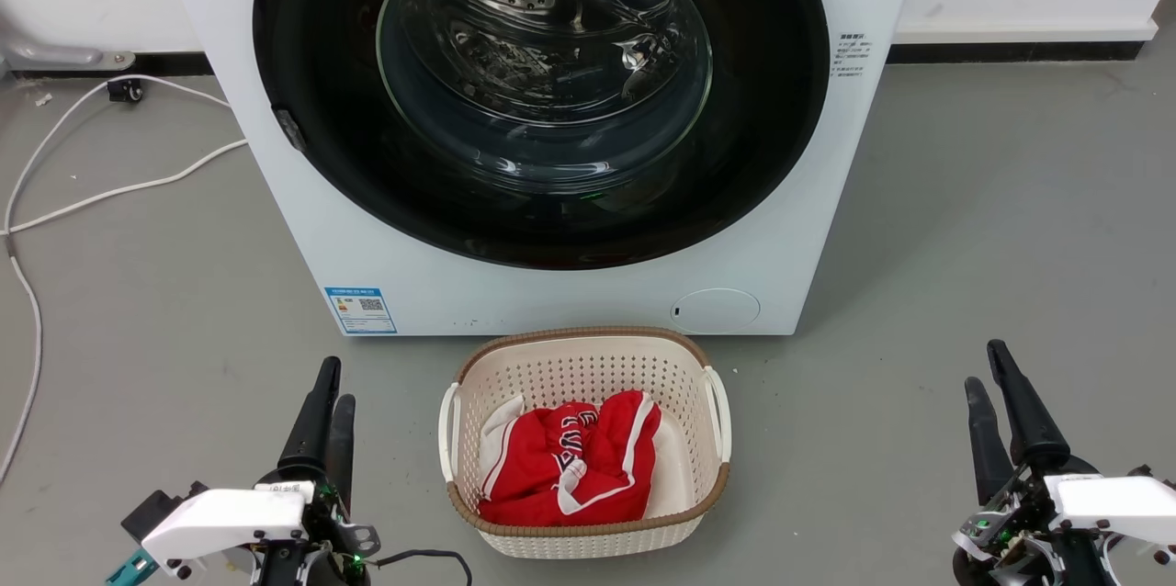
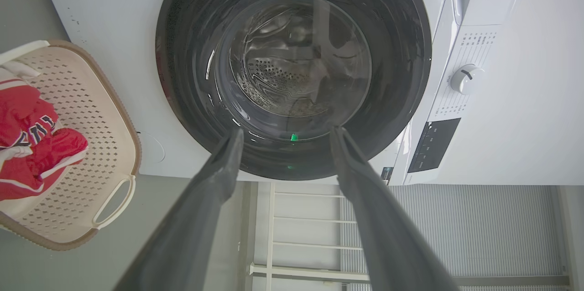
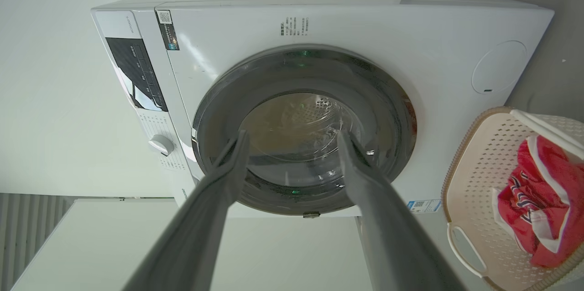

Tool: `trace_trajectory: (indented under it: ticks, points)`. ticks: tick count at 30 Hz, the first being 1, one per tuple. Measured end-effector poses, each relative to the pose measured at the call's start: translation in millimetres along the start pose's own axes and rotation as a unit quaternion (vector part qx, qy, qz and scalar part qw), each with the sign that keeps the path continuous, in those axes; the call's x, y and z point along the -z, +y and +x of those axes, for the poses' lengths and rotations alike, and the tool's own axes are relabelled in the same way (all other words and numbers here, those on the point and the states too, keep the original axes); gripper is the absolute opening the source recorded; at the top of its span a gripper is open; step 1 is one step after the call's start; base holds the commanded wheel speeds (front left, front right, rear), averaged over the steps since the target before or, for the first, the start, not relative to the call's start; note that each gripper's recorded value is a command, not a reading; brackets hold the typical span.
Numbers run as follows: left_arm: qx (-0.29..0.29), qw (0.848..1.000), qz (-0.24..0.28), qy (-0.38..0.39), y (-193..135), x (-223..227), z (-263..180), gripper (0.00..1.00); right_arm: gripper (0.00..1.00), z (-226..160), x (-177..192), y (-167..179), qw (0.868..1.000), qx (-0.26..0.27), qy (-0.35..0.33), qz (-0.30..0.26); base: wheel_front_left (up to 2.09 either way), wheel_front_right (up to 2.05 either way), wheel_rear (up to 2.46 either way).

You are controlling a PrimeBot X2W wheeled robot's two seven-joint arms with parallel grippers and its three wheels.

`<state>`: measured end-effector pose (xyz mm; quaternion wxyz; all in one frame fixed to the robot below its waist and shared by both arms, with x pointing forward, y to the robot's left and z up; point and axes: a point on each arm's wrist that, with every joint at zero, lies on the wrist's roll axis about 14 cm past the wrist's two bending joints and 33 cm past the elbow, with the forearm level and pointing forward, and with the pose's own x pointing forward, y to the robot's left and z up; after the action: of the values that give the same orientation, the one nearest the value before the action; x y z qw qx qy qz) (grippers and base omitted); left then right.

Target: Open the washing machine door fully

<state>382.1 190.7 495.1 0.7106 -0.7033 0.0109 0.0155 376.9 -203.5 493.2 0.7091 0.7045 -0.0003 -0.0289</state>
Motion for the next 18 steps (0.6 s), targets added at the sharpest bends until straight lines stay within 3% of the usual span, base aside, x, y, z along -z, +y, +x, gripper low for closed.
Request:
trace_trajectory:
  ticks: [5,10,15,18]
  points:
    - [0.015,1.0,0.025,-0.006,-10.4,-0.4,1.5,1.0,1.0,-0.5,-1.5,5.8,1.0,-0.008,-0.007,-0.027,0.0,0.0,0.0]
    - [0.035,0.997,0.07,-0.014,-24.1,-2.6,3.1,1.0,1.0,-0.5,0.6,16.8,0.994,-0.024,-0.006,-0.107,0.0,0.0,0.0]
    - [0.058,0.988,0.138,-0.019,-39.7,-1.7,4.0,1.0,1.0,-0.4,8.8,30.5,0.973,-0.046,0.003,-0.225,0.0,0.0,0.0]
    - [0.077,0.976,0.204,-0.02,-51.6,2.4,4.1,1.0,1.0,-2.1,13.1,37.6,0.955,-0.06,0.003,-0.29,0.0,0.0,0.0]
